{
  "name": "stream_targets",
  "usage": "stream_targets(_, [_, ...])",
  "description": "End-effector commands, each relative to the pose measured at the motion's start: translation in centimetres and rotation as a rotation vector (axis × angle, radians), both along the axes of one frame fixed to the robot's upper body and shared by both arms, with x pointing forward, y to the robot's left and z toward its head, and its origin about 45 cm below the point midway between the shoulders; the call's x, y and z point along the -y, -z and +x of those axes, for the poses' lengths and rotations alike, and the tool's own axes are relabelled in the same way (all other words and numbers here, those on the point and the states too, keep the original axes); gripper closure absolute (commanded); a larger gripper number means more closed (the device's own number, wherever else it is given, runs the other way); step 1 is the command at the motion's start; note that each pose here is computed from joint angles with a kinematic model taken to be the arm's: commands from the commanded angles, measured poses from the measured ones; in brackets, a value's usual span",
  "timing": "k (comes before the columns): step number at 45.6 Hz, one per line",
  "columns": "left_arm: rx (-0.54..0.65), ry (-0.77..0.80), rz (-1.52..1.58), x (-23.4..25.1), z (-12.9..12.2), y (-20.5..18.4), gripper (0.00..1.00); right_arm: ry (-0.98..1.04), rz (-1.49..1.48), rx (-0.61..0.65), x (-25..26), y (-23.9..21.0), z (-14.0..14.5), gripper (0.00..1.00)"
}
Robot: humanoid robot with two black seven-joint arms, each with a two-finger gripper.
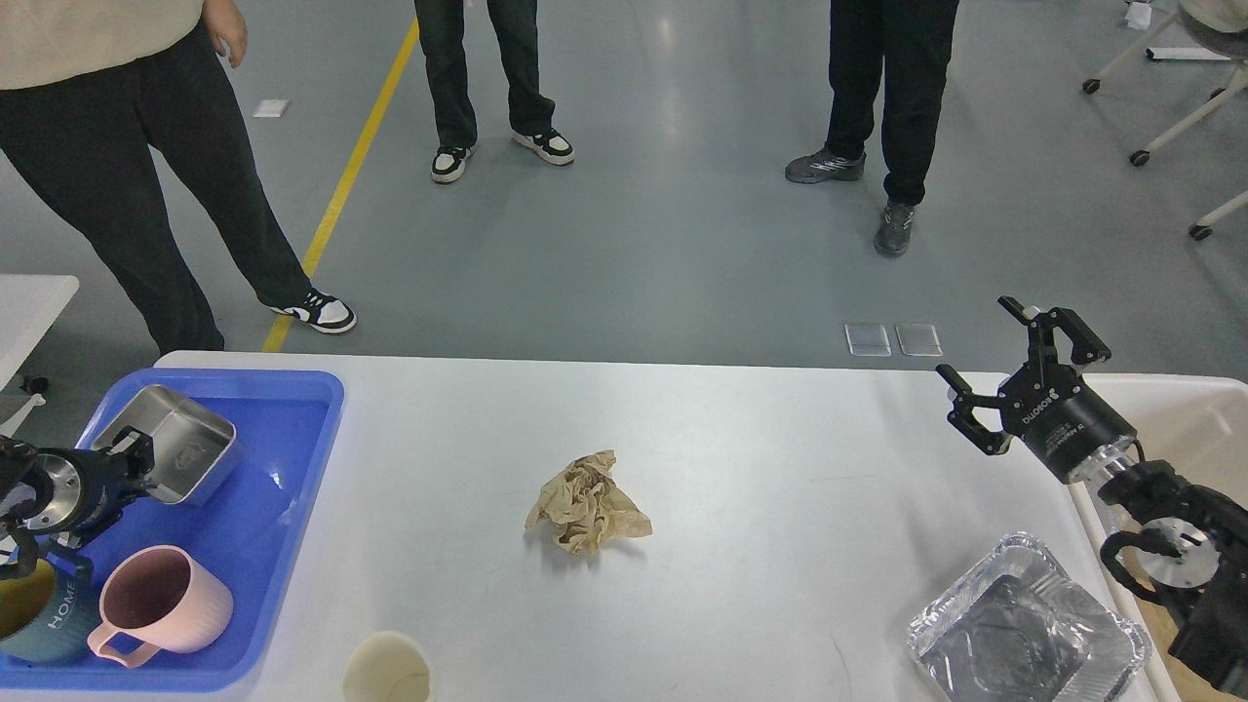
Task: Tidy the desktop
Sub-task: 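Lower the steel tray into the blue tub and release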
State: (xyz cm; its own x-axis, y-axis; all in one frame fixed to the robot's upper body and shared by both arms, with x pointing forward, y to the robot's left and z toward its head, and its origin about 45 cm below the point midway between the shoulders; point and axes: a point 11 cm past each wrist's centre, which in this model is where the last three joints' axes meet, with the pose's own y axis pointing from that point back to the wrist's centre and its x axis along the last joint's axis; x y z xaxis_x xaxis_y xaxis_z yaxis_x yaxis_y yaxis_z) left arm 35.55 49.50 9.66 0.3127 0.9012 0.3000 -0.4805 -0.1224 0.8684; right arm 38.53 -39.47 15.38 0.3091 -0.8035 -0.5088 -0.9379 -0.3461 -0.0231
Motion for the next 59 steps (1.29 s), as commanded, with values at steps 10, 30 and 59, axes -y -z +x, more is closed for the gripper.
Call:
stream_targets(10, [0.0,-0.001,0.0,0.14,-0.02,0.17,0.04,0.0,-0.002,0.0,0.06,-0.03,0.0,0.0])
stream_targets(30, [0.025,-0.03,0.024,-0.3,0.3,-0.23,0.03,-0.001,0.0,0.005,-0.05,-0.2,0.16,0.0])
stream_targets(59, [0.034,-0.027,0.016,0.12,0.8,-0.46,0.03,0.0,0.0,0.008,-0.13,-0.35,0.34,0.0])
